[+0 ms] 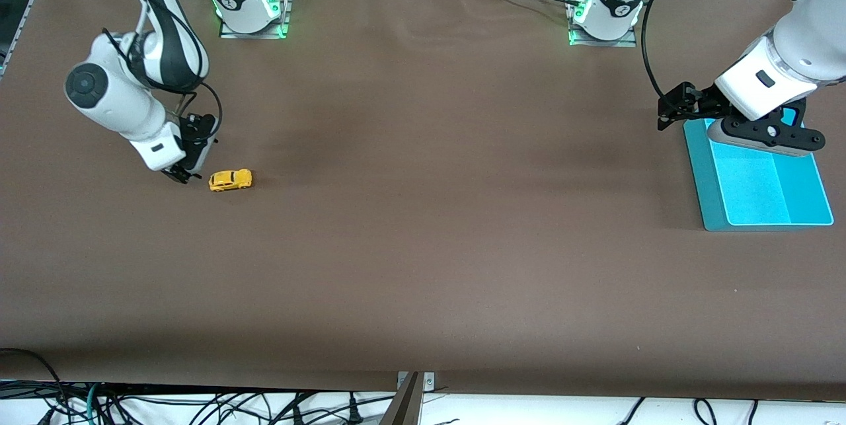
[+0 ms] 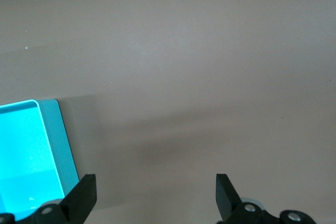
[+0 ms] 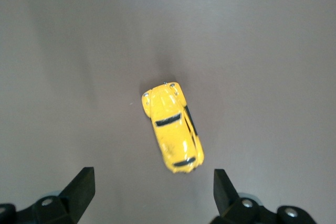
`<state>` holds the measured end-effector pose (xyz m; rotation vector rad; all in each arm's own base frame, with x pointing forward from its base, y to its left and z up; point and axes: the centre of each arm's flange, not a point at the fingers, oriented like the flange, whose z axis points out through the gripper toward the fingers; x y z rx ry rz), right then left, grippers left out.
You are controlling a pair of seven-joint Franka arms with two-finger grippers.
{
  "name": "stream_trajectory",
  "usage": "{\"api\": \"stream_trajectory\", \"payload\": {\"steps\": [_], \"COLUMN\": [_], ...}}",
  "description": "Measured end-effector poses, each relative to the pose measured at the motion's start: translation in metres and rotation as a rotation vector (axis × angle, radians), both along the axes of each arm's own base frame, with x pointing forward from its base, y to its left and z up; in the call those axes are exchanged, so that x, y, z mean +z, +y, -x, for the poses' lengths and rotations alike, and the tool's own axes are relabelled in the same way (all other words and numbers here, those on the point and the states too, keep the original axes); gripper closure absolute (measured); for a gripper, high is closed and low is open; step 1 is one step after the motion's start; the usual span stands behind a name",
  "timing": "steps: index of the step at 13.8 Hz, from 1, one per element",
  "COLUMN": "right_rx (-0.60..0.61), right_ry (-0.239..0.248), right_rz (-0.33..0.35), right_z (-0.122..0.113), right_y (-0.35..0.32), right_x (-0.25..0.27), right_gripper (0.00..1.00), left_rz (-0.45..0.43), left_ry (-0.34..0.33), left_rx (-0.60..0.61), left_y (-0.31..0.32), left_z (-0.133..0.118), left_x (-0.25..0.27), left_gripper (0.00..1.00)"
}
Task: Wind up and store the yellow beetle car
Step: 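Move the right gripper down over the yellow beetle car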
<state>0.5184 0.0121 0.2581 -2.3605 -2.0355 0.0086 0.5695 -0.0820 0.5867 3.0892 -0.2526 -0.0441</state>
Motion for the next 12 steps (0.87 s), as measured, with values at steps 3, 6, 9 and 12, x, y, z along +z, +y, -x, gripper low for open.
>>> {"api": "stream_trajectory", "payload": {"steps": [3,6,9,12], "right_rx": [0.143,0.186,0.191,0.200], "right_ry": [-0.026,-0.032,-0.033,-0.040], "right_rz": [-0.001,-0.001,0.000,-0.004], "right_z": [-0.004,-0.004,-0.004,-0.006], "right_y": [0.000,-0.002,-0.002,0.003], "right_x": [-0.037,-0.057,-0.062,-0.060], "right_gripper": [0.00,0.00,0.20,0.52], "left_rz": [0.000,0.000,0.000,0.000], "left_ry": [0.000,0.000,0.000,0.000], "left_rx": [0.000,-0.001,-0.001,-0.001], "left_y": [0.000,0.000,-0.001,-0.001], "left_z": [0.000,0.000,0.000,0.000], "left_x": [0.000,0.000,0.000,0.000], "left_gripper": [0.00,0.00,0.00,0.00]}}
